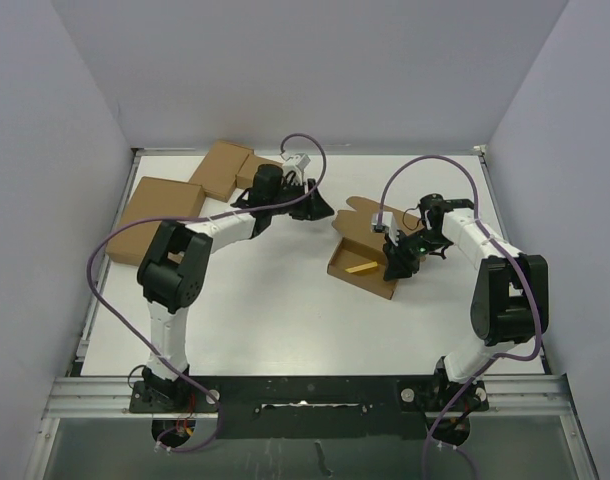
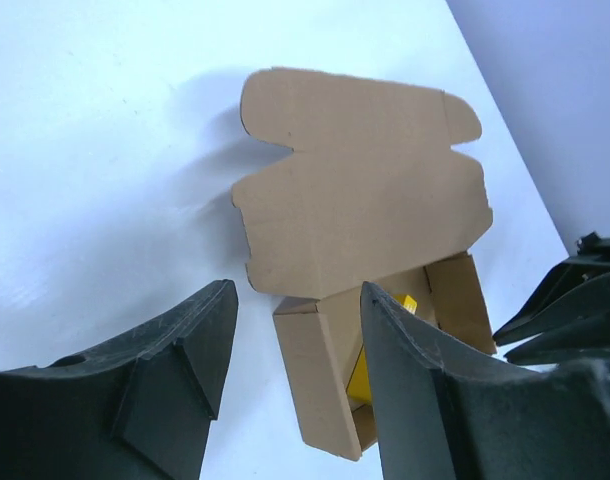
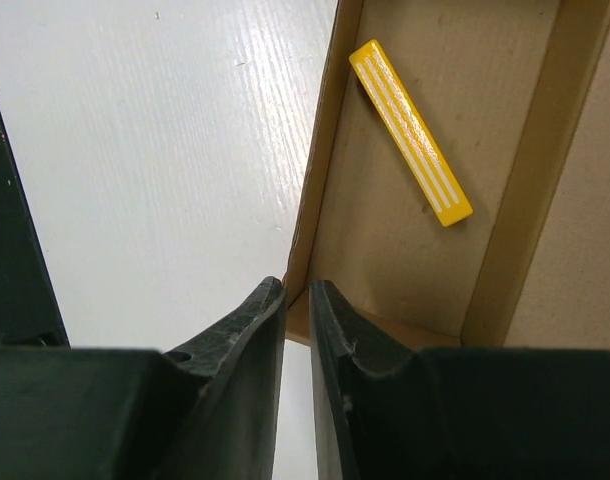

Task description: Fold the paper box

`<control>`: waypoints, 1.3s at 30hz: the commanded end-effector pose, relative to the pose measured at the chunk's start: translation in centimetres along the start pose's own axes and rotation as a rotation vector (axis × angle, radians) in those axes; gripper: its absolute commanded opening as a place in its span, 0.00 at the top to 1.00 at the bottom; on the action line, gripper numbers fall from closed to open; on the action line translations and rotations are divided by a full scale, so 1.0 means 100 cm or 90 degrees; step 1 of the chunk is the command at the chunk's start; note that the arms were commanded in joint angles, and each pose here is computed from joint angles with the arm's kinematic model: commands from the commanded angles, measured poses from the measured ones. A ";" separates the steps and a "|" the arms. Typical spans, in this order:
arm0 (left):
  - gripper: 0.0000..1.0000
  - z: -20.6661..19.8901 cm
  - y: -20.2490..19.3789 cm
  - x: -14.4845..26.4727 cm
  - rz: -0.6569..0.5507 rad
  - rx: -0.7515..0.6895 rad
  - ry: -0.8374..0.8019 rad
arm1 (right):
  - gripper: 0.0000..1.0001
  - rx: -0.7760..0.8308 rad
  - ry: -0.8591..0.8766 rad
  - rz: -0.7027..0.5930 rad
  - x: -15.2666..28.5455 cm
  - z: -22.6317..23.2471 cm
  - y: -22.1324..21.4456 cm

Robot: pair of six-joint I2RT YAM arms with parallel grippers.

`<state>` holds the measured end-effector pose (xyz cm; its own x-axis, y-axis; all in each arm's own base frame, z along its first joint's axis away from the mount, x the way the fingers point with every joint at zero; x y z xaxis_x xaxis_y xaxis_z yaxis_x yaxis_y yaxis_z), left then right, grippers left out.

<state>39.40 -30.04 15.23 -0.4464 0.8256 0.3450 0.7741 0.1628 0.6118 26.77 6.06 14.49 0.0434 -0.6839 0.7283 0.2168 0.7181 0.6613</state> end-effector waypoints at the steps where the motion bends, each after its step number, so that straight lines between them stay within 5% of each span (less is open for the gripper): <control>1: 0.49 -0.010 0.031 -0.009 -0.045 0.036 -0.065 | 0.82 0.022 -0.004 -0.012 0.001 0.001 0.006; 23: 0.49 0.033 0.012 -0.063 0.074 0.092 -0.077 | 0.80 0.024 -0.008 -0.009 0.002 0.001 0.006; 30: 0.65 0.036 0.001 -0.063 0.089 0.120 -0.098 | 0.80 0.024 -0.008 -0.011 0.003 0.001 0.007; 39: 0.66 0.042 -0.008 -0.057 0.095 0.131 -0.087 | 0.80 0.025 -0.013 -0.018 0.004 0.001 0.009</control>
<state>43.09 -32.68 10.55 -0.2750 0.9013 0.3346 0.9124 0.1349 0.3864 26.80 6.13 14.48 0.0431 -0.6820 0.7301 0.2127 0.7203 0.6603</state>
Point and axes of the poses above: each gripper's point midway between its finger pads, its own x axis back along the fingers, its own z axis along the line the jaws close on, y = z × x, the point moved 8 cm from there along x, back along the fingers, and after that the axes turned 9 degrees about x, right-handed, at the moved point
